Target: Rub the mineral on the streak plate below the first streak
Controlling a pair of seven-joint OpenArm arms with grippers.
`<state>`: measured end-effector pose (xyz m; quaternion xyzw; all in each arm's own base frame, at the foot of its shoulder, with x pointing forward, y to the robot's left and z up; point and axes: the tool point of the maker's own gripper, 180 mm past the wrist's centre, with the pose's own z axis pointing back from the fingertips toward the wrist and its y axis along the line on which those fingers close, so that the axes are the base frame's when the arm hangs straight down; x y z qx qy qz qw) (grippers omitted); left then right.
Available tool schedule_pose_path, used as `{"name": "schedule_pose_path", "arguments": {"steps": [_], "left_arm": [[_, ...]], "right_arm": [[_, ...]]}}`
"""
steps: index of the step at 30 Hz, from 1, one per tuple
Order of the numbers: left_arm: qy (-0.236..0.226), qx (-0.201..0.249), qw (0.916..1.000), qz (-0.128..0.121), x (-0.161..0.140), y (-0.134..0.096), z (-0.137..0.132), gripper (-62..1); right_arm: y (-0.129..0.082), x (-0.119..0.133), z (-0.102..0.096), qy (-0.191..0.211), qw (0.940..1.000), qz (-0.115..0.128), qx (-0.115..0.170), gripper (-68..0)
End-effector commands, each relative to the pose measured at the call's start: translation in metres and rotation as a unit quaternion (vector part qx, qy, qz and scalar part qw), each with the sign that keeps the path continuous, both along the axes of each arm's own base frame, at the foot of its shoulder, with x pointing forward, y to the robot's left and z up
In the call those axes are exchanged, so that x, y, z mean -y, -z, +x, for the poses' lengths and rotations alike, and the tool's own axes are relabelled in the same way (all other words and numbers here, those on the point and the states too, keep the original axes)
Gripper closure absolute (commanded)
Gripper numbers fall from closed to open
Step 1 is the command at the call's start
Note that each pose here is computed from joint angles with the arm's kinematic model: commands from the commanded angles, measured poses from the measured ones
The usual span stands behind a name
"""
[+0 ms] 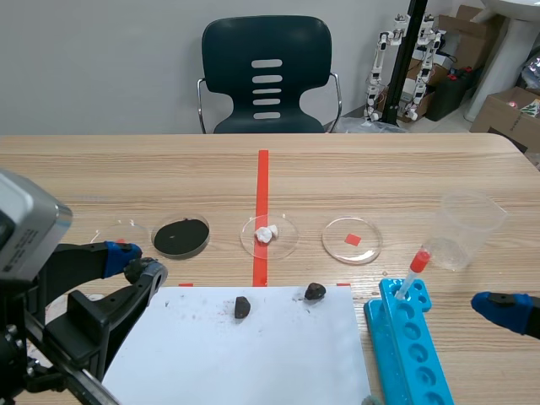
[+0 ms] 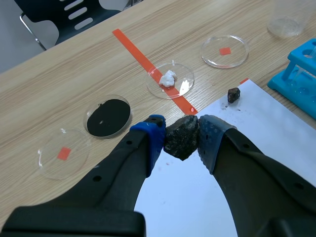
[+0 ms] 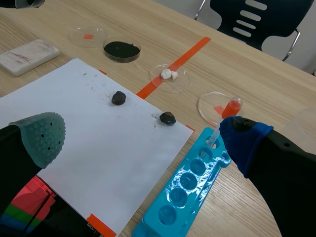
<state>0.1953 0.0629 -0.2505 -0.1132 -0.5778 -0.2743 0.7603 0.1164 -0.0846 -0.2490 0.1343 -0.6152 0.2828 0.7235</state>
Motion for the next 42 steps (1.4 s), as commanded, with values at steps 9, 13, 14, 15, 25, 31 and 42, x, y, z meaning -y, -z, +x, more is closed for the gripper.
{"name": "schedule_pose_path", "arguments": {"steps": [9,13,14,15,25,31,42], "left_arm": [[0.000,0.012,0.9999,-0.011,0.003,-0.009,0.002,-12.8],[0.000,0.012,0.9999,-0.011,0.003,-0.009,0.002,-12.8],[0.000,0.012,0.9999,-0.011,0.003,-0.009,0.002,-12.8],[0.000,0.012,0.9999,-0.011,0.003,-0.009,0.002,-12.8],[0.000,0.012,0.9999,-0.011,0.003,-0.009,0.002,-12.8],[-0.004,0.008,0.9998,-0.016,0.002,-0.008,0.002,-12.8],[-0.110,-0.145,0.9833,0.004,-0.032,0.054,0.022,-12.8]], "right_arm": [[-0.008,0.000,0.003,0.002,0.9999,0.006,0.014,-67.9],[-0.008,0.000,0.003,0.002,0.9999,0.006,0.014,-67.9],[-0.008,0.000,0.003,0.002,0.9999,0.006,0.014,-67.9],[-0.008,0.000,0.003,0.002,0.9999,0.006,0.014,-67.9],[-0.008,0.000,0.003,0.002,0.9999,0.006,0.014,-67.9],[-0.008,0.000,0.003,0.002,0.9999,0.006,0.014,-67.9],[-0.008,0.000,0.003,0.002,0.9999,0.006,0.014,-67.9]]}}
